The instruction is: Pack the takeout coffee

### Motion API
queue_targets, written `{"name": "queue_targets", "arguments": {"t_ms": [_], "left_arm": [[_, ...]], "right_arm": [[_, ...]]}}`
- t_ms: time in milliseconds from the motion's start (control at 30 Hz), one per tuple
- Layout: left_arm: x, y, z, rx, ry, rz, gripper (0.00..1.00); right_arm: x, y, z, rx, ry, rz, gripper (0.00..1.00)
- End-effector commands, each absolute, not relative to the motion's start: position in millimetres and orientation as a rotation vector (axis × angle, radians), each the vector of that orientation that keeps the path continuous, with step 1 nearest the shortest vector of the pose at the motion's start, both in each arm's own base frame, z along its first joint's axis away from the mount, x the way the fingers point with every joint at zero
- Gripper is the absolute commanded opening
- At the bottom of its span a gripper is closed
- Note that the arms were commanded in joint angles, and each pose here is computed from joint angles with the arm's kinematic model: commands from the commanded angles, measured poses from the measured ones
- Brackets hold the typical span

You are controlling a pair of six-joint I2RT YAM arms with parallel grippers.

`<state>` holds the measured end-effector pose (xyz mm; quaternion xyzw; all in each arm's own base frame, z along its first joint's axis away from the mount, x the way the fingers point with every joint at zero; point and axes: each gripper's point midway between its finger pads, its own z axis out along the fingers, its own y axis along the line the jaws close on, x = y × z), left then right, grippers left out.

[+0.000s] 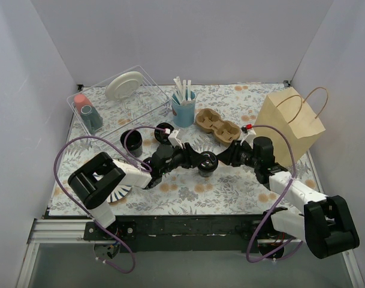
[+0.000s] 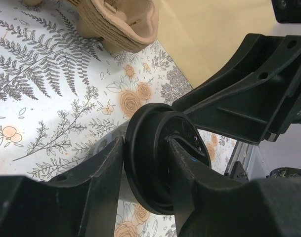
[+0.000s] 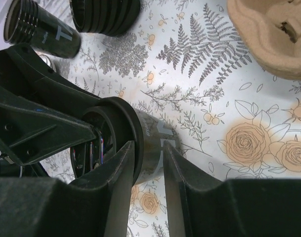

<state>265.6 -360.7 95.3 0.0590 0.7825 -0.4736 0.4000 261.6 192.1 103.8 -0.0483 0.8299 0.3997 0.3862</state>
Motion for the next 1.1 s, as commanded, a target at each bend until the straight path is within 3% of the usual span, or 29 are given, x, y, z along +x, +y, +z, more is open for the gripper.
{"name": "queue_targets", "arguments": {"t_ms": [0,233,500,700,900,1067], "left_arm": [[180.5,-255.3,-74.6,0.246,2.677,-0.624,0.30],[179.7,-253.7,-78.2,0.254,2.684,-0.612,0.30],[184.6,-259.2,-79.9,0.276,2.680,-0.612,0.29],[180.9,-256.1,-84.6,0.271,2.691,-0.610,0.29],[174.1,-256.3,-90.4,0.276,2.708,-0.640,0.29],[172.0,-269.6,-78.5,0.403,2.664,-0.738,0.29]], "right_arm": [[231.2,191.0,89.2,-0.169,2.297,1.024,0.39],[234.0,201.2,127.6,-0.210,2.211,1.102,0.41],[225.4,201.2,121.9,-0.190,2.226,1.131,0.41],[220.3,177.3,70.9,-0.073,2.377,0.944,0.37],[183.6,147.0,17.4,-0.007,2.523,0.747,0.36],[209.6,164.7,88.0,-0.141,2.316,0.834,0.38]]}}
